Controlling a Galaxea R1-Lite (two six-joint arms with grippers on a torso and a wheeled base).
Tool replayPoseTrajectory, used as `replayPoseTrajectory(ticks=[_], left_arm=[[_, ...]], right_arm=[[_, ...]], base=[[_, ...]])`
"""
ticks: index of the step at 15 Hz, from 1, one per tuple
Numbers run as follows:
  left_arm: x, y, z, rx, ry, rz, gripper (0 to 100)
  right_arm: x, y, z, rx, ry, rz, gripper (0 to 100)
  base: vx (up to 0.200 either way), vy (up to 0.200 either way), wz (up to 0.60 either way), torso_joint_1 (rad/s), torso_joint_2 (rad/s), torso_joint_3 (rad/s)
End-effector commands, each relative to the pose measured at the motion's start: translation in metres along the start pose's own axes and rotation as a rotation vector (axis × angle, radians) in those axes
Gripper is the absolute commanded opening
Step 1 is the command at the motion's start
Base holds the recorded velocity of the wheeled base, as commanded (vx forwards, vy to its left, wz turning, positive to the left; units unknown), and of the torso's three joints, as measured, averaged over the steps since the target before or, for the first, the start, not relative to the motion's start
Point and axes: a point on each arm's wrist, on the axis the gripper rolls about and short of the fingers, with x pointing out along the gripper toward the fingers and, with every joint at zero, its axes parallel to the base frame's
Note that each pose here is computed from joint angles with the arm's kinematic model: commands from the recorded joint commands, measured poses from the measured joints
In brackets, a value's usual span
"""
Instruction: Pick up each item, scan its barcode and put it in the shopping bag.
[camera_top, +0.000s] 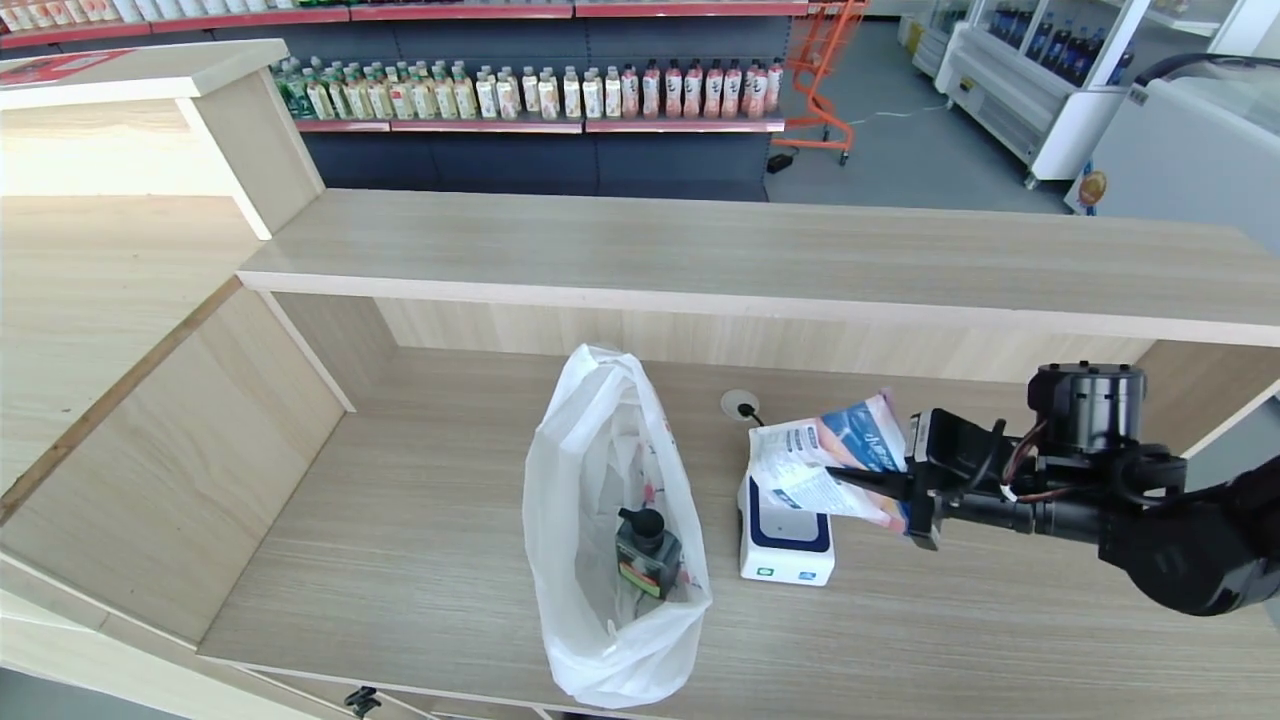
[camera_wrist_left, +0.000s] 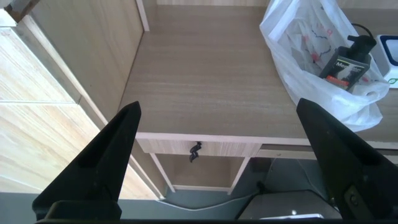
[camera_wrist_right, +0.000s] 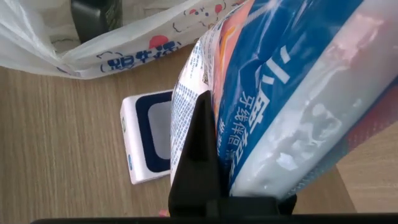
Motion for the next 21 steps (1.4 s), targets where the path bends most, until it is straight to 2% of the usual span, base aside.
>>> replayPoseTrajectory(ticks=[1,5,8,12,18,19,21], left_arm=[[0.0,0.0,0.0,0.0,-0.001,0.0,100],[0.0,0.0,0.0,0.0,-0.001,0.0,100],[0.0,0.0,0.0,0.0,-0.001,0.0,100],[0.0,0.0,0.0,0.0,-0.001,0.0,100],[0.0,0.0,0.0,0.0,-0.001,0.0,100],[0.0,0.0,0.0,0.0,-0.001,0.0,100],[0.0,0.0,0.0,0.0,-0.001,0.0,100]], right_arm=[[0.023,0.001,-0.016,-0.022,-0.005,0.041,0],[0.043,0.003,-0.023,-0.101,-0.07,0.097,0],[0.044,0.006,-0.028,-0.105,-0.073,0.112,0],[0.037,-0.005,-0.013,-0.137,-0.088,0.076,0],[0.025,0.0,-0.006,-0.112,-0.08,0.08,0],[0.019,-0.005,0.007,-0.057,-0.101,0.065,0],[0.006,-0.012,0.057,0.226,-0.186,0.051,0]], base=[[0.0,0.0,0.0,0.0,0.0,0.0],[0.0,0.0,0.0,0.0,0.0,0.0],[0.0,0.0,0.0,0.0,0.0,0.0],[0.0,0.0,0.0,0.0,0.0,0.0],[0.0,0.0,0.0,0.0,0.0,0.0],[0.0,0.0,0.0,0.0,0.0,0.0],[0.0,0.0,0.0,0.0,0.0,0.0]])
